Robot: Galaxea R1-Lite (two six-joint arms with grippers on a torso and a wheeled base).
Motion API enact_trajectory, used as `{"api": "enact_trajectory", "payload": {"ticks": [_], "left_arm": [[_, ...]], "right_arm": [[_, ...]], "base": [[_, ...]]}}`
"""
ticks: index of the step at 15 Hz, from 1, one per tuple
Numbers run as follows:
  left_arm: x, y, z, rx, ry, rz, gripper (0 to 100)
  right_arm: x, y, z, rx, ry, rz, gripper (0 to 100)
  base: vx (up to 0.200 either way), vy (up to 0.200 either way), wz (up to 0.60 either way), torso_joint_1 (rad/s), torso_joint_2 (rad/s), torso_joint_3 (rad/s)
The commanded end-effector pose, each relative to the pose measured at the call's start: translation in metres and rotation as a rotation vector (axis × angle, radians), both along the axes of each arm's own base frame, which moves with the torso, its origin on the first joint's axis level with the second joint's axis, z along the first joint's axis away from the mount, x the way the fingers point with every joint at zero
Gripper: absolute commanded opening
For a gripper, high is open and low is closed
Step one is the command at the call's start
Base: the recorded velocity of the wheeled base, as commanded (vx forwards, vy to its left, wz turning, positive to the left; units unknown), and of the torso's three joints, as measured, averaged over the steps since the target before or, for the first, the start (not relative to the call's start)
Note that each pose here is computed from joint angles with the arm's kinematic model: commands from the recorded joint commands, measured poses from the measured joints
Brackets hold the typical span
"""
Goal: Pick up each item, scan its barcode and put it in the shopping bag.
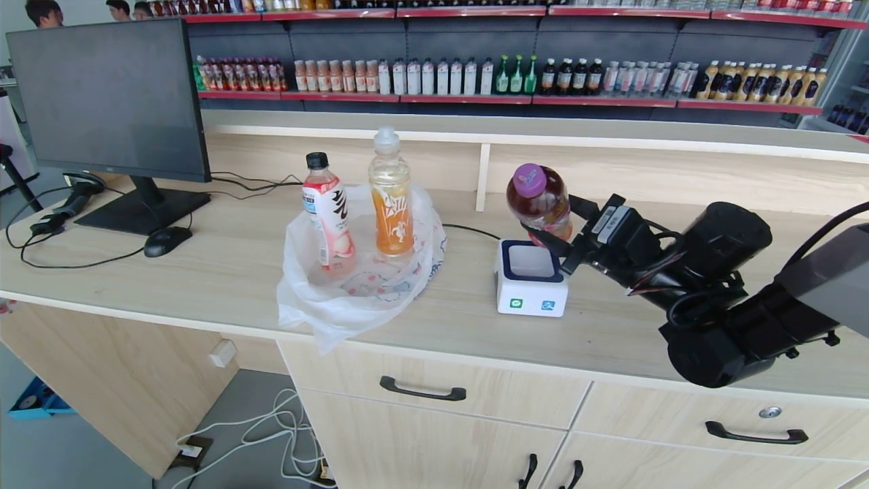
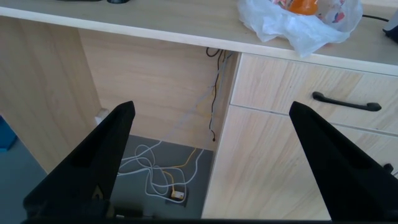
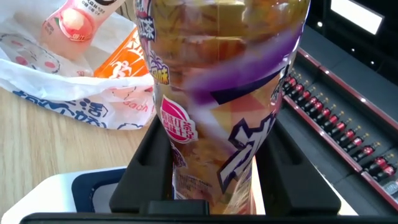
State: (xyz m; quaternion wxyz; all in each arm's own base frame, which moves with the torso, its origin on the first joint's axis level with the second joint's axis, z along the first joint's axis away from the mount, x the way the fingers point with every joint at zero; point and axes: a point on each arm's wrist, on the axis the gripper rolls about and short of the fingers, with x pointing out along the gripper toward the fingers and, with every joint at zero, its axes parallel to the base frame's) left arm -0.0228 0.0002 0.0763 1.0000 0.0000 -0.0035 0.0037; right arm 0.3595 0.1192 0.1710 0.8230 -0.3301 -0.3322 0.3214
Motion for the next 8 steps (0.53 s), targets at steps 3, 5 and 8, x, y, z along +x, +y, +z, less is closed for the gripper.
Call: {"api": "enact_trajectory", "payload": {"ticks": [3,5,8], "left_arm": [[0.000,0.000,0.000,0.000,0.001,0.000,100],[0.000,0.000,0.000,0.000,0.001,0.000,100],[0.000,0.000,0.000,0.000,0.001,0.000,100]], "right_arm": [[-0.026,-0.008,0.035,0.058,-0.038,-0.004,0],[-0.048,-0.013,0.049,0.142,0.001,-0.046,0],[-0.066,-0.004,0.069,0.327,0.078,-0.031,0]], "base": [[0.000,0.000,0.00,0.000,0.00,0.000],[0.000,0.000,0.00,0.000,0.00,0.000],[0.000,0.000,0.00,0.000,0.00,0.000]]}}
